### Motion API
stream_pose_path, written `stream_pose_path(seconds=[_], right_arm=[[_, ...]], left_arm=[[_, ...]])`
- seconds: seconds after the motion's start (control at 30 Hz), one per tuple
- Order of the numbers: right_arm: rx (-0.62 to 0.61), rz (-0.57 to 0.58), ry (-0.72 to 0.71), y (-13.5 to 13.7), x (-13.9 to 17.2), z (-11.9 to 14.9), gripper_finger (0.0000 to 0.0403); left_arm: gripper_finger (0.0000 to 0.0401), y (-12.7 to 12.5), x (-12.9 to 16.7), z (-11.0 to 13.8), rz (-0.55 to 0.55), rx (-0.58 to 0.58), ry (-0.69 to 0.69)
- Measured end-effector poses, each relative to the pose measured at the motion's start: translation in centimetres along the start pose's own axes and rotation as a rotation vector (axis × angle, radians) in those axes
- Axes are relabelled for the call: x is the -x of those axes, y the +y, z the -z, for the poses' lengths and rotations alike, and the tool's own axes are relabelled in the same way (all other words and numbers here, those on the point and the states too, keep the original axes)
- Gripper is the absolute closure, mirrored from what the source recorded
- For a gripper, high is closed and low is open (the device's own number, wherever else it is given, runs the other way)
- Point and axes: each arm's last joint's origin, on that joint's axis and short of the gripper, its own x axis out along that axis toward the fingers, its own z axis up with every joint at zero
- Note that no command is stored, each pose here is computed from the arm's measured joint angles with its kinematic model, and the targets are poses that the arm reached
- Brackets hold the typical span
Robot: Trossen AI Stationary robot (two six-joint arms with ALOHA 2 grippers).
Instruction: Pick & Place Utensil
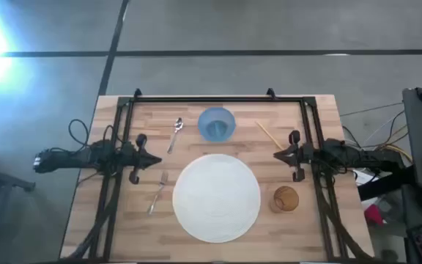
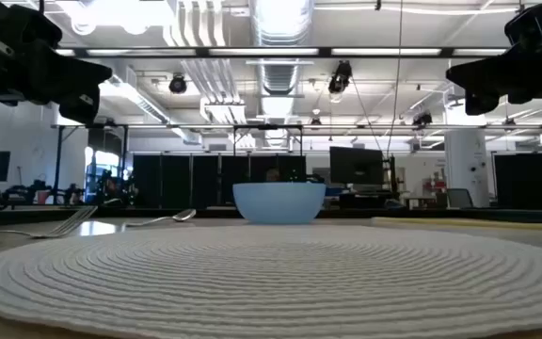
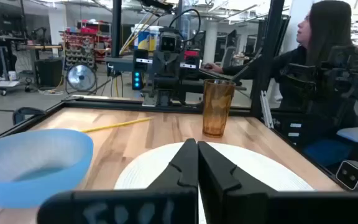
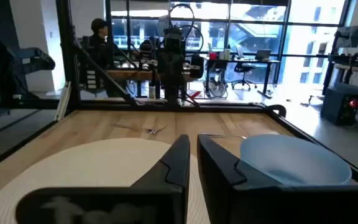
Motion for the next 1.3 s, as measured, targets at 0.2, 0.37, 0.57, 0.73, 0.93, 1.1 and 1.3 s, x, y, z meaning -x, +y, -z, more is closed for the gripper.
stream_pose_path(seconds=[0.2, 0.37, 0.57, 0.73, 0.93, 1.1, 1.3], right_arm=[[0.006, 0.0, 0.0, 0.0, 0.0, 0.0, 0.0374], [0.003, 0.0, 0.0, 0.0, 0.0, 0.0, 0.0374], [0.001, 0.0, 0.0, 0.0, 0.0, 0.0, 0.0374], [0.009, 0.0, 0.0, 0.0, 0.0, 0.0, 0.0374], [0.0, 0.0, 0.0, 0.0, 0.0, 0.0, 0.0374], [0.011, 0.0, 0.0, 0.0, 0.0, 0.0, 0.0374], [0.0, 0.0, 0.0, 0.0, 0.0, 0.0, 0.0374]], left_arm=[[0.0401, 0.0, 0.0, 0.0, 0.0, 0.0, 0.0], [0.0401, 0.0, 0.0, 0.0, 0.0, 0.0, 0.0], [0.0401, 0.0, 0.0, 0.0, 0.0, 0.0, 0.0], [0.0401, 0.0, 0.0, 0.0, 0.0, 0.0, 0.0], [0.0401, 0.0, 0.0, 0.0, 0.0, 0.0, 0.0], [0.0401, 0.0, 0.0, 0.0, 0.0, 0.0, 0.0], [0.0401, 0.0, 0.0, 0.0, 0.0, 0.0, 0.0]])
